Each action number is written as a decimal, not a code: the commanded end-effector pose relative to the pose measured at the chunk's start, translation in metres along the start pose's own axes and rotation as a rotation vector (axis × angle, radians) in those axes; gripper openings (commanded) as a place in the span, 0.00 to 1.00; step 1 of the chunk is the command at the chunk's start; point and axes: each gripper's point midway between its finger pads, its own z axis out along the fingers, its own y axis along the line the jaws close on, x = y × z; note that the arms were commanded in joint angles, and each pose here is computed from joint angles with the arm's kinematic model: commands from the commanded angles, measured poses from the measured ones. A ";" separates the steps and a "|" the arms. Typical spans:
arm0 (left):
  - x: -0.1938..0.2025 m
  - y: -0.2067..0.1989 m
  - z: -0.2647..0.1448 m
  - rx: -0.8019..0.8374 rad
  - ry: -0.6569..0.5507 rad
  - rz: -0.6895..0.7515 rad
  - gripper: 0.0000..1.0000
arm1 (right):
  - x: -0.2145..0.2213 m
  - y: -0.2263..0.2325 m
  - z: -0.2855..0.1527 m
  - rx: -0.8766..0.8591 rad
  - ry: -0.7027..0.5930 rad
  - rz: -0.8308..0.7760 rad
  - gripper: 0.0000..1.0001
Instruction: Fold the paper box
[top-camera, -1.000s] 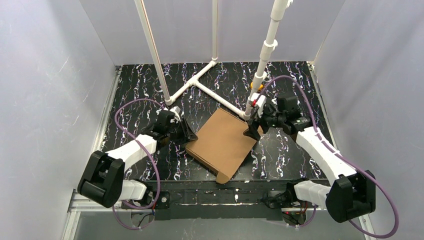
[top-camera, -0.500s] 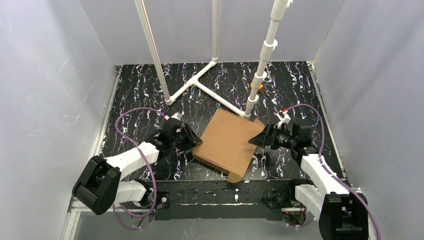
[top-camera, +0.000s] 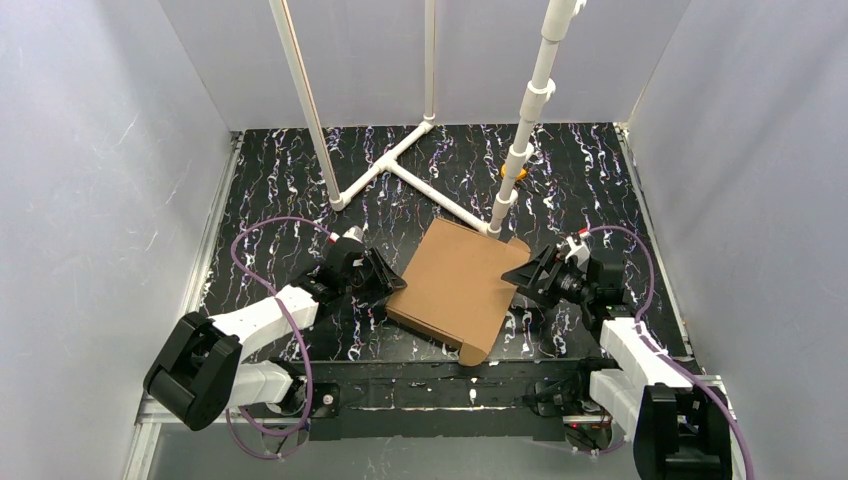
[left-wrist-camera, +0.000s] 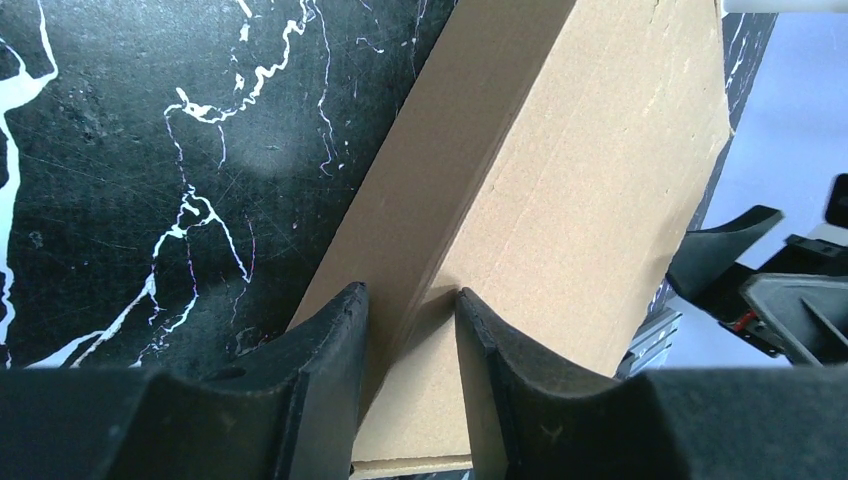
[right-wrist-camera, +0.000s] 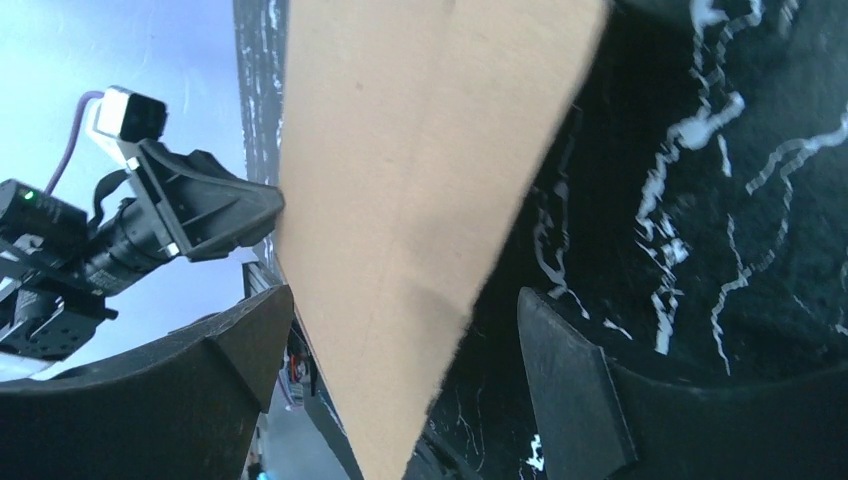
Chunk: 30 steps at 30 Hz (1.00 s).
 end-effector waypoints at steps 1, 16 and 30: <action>0.009 0.006 0.000 -0.015 0.031 0.009 0.36 | -0.003 -0.006 0.005 -0.001 -0.038 0.063 0.90; 0.016 -0.001 -0.001 0.032 0.061 -0.003 0.39 | -0.003 -0.009 0.043 -0.035 0.062 0.065 0.69; 0.008 -0.025 -0.017 0.139 0.030 0.067 0.66 | -0.005 -0.007 0.041 -0.048 0.044 0.001 0.03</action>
